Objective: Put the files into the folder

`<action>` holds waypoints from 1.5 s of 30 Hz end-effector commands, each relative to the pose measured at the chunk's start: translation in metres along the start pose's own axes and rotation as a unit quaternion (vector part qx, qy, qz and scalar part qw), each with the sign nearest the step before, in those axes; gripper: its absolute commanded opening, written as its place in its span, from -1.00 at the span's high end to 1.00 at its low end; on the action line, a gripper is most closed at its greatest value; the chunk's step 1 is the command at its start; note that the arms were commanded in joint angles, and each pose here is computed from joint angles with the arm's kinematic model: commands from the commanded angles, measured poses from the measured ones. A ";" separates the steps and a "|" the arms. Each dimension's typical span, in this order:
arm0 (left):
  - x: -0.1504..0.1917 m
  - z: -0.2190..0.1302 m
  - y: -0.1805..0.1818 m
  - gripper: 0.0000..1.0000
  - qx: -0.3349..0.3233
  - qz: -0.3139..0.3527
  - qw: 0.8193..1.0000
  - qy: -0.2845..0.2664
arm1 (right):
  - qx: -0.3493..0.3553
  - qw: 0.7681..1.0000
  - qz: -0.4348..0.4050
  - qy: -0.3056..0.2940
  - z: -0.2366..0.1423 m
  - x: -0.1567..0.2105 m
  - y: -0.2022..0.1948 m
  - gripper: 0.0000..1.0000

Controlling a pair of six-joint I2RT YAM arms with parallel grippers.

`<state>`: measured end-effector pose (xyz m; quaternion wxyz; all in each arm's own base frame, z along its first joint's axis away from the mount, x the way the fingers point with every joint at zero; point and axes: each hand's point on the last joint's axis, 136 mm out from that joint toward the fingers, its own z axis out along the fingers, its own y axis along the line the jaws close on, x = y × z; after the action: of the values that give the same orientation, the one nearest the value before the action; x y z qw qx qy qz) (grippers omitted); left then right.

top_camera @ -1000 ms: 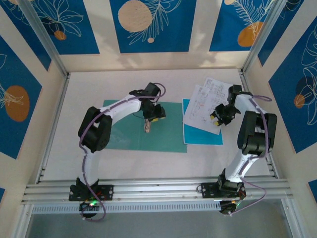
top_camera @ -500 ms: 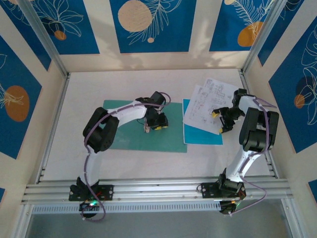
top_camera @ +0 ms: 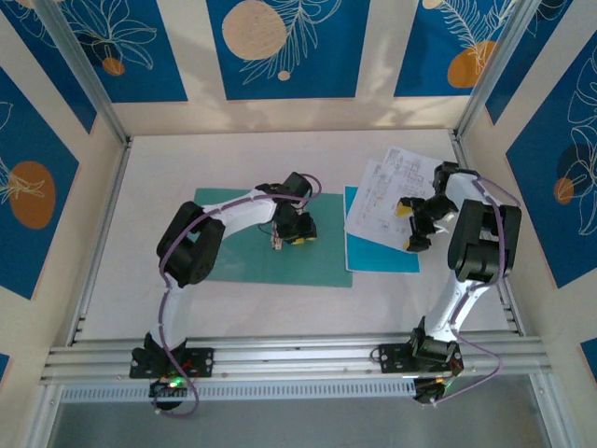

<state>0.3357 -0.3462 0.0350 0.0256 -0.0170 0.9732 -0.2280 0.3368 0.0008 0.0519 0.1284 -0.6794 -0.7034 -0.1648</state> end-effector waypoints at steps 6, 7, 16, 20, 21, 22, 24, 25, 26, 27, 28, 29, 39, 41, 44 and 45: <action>0.006 0.006 -0.003 0.38 0.008 -0.001 1.000 0.011 | 0.027 0.996 0.077 0.028 0.014 0.012 -0.001 -0.99; 0.006 0.006 -0.003 0.38 0.008 -0.001 1.000 0.011 | 0.024 0.996 0.078 0.022 0.015 0.008 0.000 -0.99; 0.007 0.013 -0.003 0.38 0.016 -0.004 1.000 0.017 | 0.072 0.995 0.075 0.011 0.037 -0.002 -0.016 -0.99; 0.005 0.021 -0.008 0.39 0.021 -0.005 0.999 0.023 | 0.096 0.993 0.063 0.009 0.041 0.001 -0.023 -0.99; 0.003 0.024 -0.010 0.39 0.024 -0.006 0.999 0.023 | 0.100 0.993 0.058 0.008 0.042 0.002 -0.024 -0.99; 0.002 0.026 -0.012 0.40 0.026 -0.008 0.999 0.025 | 0.104 0.993 0.052 0.007 0.042 0.004 -0.023 -0.99; -0.001 0.031 -0.017 0.40 0.033 -0.011 0.999 0.025 | 0.112 0.993 0.032 0.005 0.041 0.009 -0.021 -0.99; -0.003 0.033 -0.020 0.40 0.037 -0.014 0.999 0.026 | 0.115 0.993 0.024 0.004 0.042 0.012 -0.021 -0.99; -0.005 0.036 -0.023 0.40 0.042 -0.015 0.999 0.026 | 0.119 0.993 0.016 0.004 0.043 0.015 -0.022 -0.99; -0.007 0.037 -0.028 0.41 0.046 -0.016 0.998 0.026 | 0.119 0.993 0.011 0.004 0.044 0.018 -0.022 -0.99; -0.009 0.039 -0.030 0.41 0.048 -0.016 0.998 0.025 | 0.123 0.992 0.007 0.004 0.045 0.020 -0.023 -0.99; -0.011 0.041 -0.033 0.41 0.051 -0.015 0.998 0.024 | 0.128 0.992 0.000 0.004 0.048 0.023 -0.025 -0.99; -0.032 0.011 -0.057 0.40 0.056 0.008 0.998 -0.024 | 0.132 0.989 -0.063 -0.010 0.050 0.036 -0.020 -0.98; -0.035 -0.011 -0.060 0.31 0.045 0.014 0.998 -0.045 | 0.112 0.989 -0.093 -0.028 0.038 0.037 -0.007 -0.96; -0.038 -0.041 -0.055 0.30 0.028 0.008 0.997 -0.067 | 0.077 0.987 -0.135 -0.047 0.019 0.042 0.014 -0.91; -0.037 -0.046 -0.052 0.30 0.025 0.002 0.998 -0.065 | 0.067 0.986 -0.146 -0.053 0.015 0.043 0.019 -0.88</action>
<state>0.3667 -0.3854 0.0511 0.0514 -0.0242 0.9644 -0.2584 0.3422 0.0517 0.0329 0.1554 -0.5938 -0.7837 -0.0950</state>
